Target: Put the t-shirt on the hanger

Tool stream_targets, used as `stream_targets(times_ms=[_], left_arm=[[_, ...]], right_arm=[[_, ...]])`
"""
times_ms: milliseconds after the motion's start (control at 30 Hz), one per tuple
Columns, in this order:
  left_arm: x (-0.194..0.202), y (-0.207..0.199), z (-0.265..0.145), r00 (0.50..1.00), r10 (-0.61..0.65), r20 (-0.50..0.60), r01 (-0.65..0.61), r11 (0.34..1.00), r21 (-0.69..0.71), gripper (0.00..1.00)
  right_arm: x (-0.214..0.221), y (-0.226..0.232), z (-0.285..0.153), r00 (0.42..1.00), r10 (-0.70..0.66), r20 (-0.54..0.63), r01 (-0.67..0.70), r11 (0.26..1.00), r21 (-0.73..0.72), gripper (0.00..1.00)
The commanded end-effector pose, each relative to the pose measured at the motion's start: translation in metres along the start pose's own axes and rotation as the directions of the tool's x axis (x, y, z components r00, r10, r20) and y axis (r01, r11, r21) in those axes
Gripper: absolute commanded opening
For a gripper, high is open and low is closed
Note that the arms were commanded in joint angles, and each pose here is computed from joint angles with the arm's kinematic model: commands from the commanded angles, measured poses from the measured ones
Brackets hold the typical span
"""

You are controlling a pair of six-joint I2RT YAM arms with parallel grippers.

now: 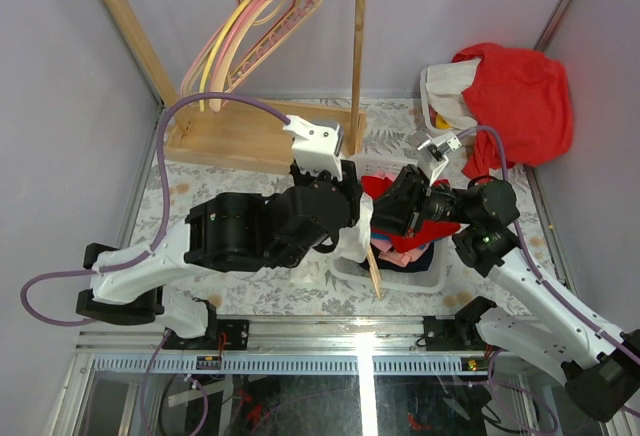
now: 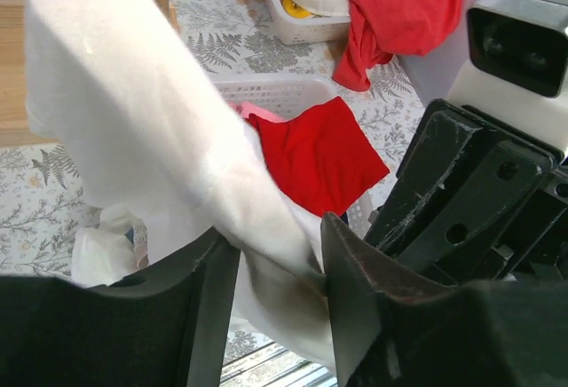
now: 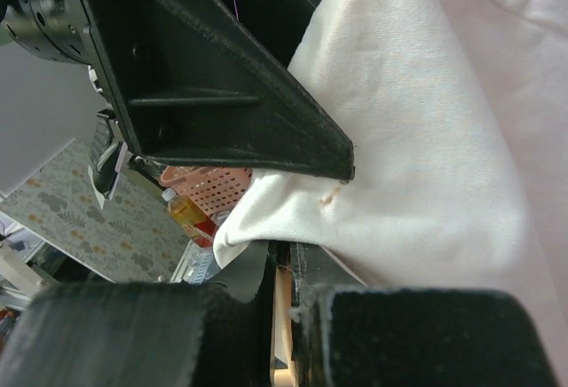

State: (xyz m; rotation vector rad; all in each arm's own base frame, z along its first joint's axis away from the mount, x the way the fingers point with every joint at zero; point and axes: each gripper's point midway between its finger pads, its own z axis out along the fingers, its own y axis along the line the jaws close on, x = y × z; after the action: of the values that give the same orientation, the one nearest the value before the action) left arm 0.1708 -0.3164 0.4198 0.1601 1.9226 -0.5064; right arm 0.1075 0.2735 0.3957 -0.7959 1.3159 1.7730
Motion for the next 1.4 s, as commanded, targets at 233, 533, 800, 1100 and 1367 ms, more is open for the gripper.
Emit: stream_targets(times_ms=[233, 533, 800, 1100, 1367], left_arm=[[-0.007, -0.007, 0.005, 0.999, -0.039, 0.0, 0.039, 0.999, 0.018, 0.0], [-0.021, 0.012, -0.007, 0.997, -0.065, 0.037, 0.065, 0.998, 0.006, 0.0], [-0.032, 0.027, -0.017, 0.993, -0.09, 0.077, 0.091, 0.996, 0.0, 0.0], [-0.035, 0.032, -0.019, 0.991, -0.099, 0.092, 0.099, 0.995, -0.001, 0.0], [-0.044, 0.031, -0.017, 0.988, -0.098, 0.119, 0.1, 0.995, -0.014, 0.0]], right_arm=[[-0.025, 0.032, 0.011, 0.988, -0.145, 0.052, 0.15, 0.984, -0.092, 0.0], [-0.021, 0.033, 0.006, 0.988, -0.153, 0.012, 0.154, 0.987, -0.046, 0.26], [-0.016, 0.032, 0.0, 0.988, -0.154, -0.025, 0.154, 0.988, -0.005, 0.49], [0.01, 0.014, -0.016, 0.987, -0.136, -0.088, 0.146, 0.983, 0.112, 0.55], [0.035, -0.002, -0.021, 0.991, -0.06, -0.117, 0.076, 0.989, 0.129, 0.54]])
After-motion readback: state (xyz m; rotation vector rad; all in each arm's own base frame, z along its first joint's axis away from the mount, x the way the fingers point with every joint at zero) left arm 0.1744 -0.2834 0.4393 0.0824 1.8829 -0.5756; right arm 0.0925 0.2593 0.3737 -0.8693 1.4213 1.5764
